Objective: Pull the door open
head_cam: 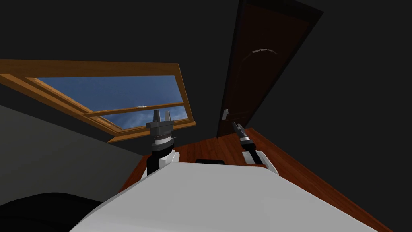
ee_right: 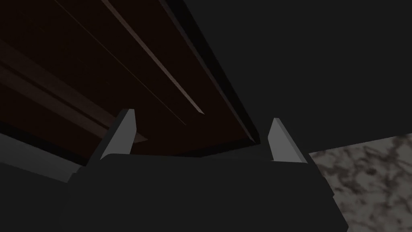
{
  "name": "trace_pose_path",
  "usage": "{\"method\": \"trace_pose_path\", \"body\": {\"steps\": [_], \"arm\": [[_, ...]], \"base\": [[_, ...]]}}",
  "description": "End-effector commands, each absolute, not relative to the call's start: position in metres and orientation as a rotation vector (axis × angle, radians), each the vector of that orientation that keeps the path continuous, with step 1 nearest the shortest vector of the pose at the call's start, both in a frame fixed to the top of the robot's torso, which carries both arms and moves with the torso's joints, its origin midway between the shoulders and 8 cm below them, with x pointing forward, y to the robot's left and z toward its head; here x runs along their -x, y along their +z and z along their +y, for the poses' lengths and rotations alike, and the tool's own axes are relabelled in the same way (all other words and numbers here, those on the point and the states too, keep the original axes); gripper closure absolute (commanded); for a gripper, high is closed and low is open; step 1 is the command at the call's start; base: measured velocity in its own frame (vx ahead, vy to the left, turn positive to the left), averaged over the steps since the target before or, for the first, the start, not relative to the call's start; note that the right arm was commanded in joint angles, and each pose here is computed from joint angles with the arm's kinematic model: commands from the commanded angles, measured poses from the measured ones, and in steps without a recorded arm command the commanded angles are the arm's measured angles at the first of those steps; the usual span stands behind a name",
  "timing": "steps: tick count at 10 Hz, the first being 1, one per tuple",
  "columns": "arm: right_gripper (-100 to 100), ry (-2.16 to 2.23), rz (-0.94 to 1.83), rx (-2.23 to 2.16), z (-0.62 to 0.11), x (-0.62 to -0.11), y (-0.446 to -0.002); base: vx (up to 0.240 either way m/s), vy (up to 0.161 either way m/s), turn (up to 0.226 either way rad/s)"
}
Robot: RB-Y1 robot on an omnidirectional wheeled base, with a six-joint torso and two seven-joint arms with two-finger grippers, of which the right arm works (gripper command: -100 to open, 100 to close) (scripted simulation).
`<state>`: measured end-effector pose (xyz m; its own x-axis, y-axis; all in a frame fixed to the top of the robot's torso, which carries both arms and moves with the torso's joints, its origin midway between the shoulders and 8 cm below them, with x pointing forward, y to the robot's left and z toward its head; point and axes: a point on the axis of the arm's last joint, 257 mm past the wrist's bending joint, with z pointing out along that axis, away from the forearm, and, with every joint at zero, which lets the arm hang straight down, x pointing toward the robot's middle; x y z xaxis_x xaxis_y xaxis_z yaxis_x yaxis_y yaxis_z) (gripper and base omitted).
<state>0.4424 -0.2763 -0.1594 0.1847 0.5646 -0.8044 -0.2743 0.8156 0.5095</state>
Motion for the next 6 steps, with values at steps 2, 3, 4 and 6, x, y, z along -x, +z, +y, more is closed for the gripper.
{"method": "trace_pose_path", "body": {"steps": [2,3,4,6], "arm": [[-100,0.55,1.291,-0.233,-0.279,-0.444,-0.176],[-100,0.513,1.318,-0.202,-0.281,-0.446,-0.186],[-100,0.477,1.344,-0.172,-0.284,-0.448,-0.197],[-100,0.425,1.38,-0.127,-0.288,-0.45,-0.212]], "base": [[0.1,-0.064,0.037],[0.116,-0.076,0.066],[0.163,-0.088,0.083],[0.177,-0.098,0.051]]}}
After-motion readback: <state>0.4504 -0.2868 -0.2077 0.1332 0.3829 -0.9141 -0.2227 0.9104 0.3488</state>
